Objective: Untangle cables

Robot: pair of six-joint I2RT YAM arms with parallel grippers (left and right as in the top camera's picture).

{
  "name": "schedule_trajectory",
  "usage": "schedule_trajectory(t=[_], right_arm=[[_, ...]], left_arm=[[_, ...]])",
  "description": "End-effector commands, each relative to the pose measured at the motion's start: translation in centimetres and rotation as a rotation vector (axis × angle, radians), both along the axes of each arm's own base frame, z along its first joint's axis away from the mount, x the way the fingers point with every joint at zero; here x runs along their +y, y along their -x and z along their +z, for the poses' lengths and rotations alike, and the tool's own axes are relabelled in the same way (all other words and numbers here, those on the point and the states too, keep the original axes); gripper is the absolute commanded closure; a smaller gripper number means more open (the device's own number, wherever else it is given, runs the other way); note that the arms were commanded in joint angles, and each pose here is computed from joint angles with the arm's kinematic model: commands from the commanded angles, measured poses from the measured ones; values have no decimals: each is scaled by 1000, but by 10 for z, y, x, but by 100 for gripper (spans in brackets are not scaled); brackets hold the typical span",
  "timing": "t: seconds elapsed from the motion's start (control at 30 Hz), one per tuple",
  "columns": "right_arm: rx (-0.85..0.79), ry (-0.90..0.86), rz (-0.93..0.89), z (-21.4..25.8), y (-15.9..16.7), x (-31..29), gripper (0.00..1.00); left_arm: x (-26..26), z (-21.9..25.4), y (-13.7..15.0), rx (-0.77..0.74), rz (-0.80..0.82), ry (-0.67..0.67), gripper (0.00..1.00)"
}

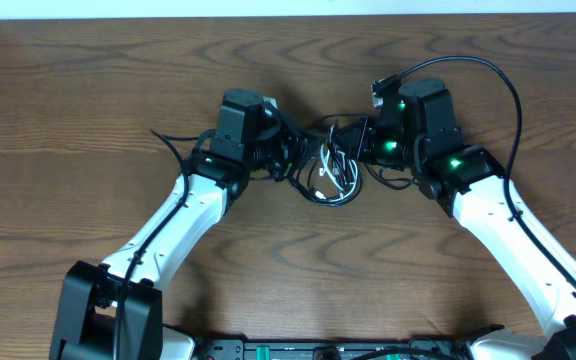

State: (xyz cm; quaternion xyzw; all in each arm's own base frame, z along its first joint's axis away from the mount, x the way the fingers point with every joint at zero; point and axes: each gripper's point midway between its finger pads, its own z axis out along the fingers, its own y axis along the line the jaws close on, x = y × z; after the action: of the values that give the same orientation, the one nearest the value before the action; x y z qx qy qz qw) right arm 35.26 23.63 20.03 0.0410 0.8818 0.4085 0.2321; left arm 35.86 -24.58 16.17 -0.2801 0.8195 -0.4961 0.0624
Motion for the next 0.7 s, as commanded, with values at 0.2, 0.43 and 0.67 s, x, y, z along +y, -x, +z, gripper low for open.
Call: schedule_trajectory(t=[0.2,0.43,0.67], right_arm=[[37,462,-322,-51,-17,-107,99],[134,864,-629,-65,3,-218,99],[70,374,-145,-53,-2,-88,99]], left_arm=[[73,-72,29,-117,-240,-536,93],[154,-80,27,-43,-138,-724,93],[102,-37,19,-211,-231,-378,85]])
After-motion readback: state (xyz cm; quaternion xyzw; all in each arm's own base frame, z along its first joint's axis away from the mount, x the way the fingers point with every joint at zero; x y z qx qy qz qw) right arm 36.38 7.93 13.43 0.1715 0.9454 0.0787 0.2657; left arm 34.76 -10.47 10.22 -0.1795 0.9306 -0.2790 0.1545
